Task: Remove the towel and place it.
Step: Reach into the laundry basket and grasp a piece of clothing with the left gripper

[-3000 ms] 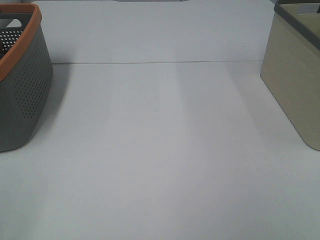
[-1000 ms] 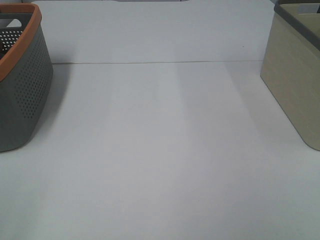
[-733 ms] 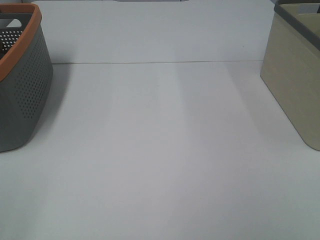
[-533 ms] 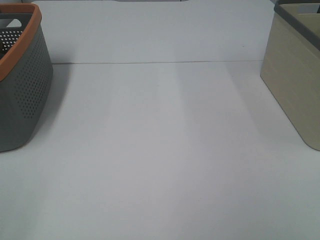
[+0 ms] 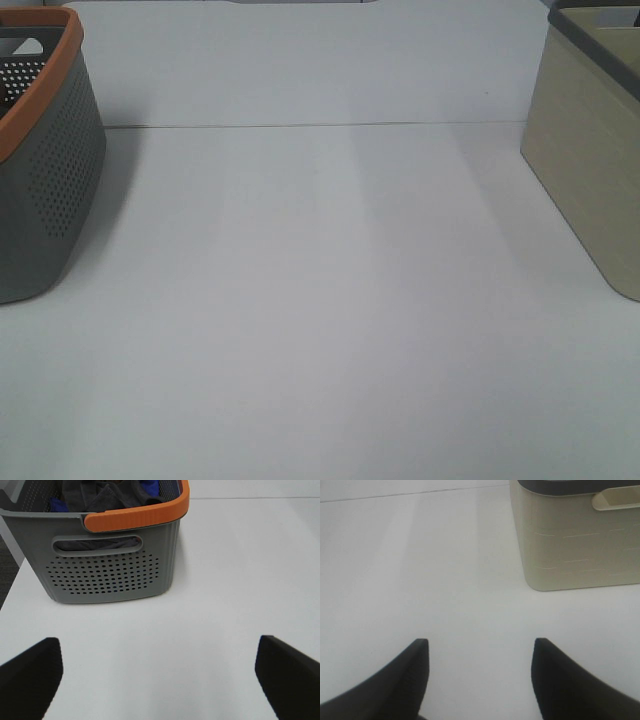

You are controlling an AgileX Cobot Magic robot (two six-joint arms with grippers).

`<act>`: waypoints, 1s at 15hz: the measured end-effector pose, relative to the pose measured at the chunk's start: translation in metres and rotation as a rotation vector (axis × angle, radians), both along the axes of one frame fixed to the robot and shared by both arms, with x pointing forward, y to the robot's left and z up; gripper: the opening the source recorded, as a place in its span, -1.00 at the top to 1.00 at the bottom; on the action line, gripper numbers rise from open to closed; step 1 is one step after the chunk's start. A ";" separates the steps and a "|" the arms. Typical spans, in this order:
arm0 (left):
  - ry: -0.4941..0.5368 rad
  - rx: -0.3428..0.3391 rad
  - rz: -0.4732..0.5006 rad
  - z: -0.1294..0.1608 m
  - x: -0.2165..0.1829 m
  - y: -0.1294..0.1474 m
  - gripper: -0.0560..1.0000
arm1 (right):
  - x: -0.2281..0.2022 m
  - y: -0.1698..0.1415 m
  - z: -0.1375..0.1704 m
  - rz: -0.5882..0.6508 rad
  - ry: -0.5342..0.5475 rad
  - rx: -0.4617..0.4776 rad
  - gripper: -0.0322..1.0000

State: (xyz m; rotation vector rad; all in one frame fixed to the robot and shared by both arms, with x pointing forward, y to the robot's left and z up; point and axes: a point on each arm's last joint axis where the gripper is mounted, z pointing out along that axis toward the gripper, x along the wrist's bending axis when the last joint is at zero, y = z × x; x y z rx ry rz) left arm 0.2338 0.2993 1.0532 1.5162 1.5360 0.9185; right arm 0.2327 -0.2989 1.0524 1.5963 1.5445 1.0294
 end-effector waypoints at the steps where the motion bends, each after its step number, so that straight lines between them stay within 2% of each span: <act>1: 0.000 0.002 0.002 0.000 0.000 0.000 -0.98 | 0.000 0.000 0.000 0.000 0.000 0.000 -0.24; 10: 0.000 0.000 0.003 0.000 0.000 0.000 -0.98 | 0.000 0.000 0.000 0.000 0.000 0.000 -0.24; 12: -0.006 -0.013 -0.038 0.001 -0.001 -0.004 -0.98 | 0.000 0.000 0.000 0.000 0.000 0.000 -0.24; 15: -0.002 -0.029 -0.091 0.030 0.006 -0.009 -0.96 | 0.000 0.000 0.000 0.000 0.000 0.000 -0.24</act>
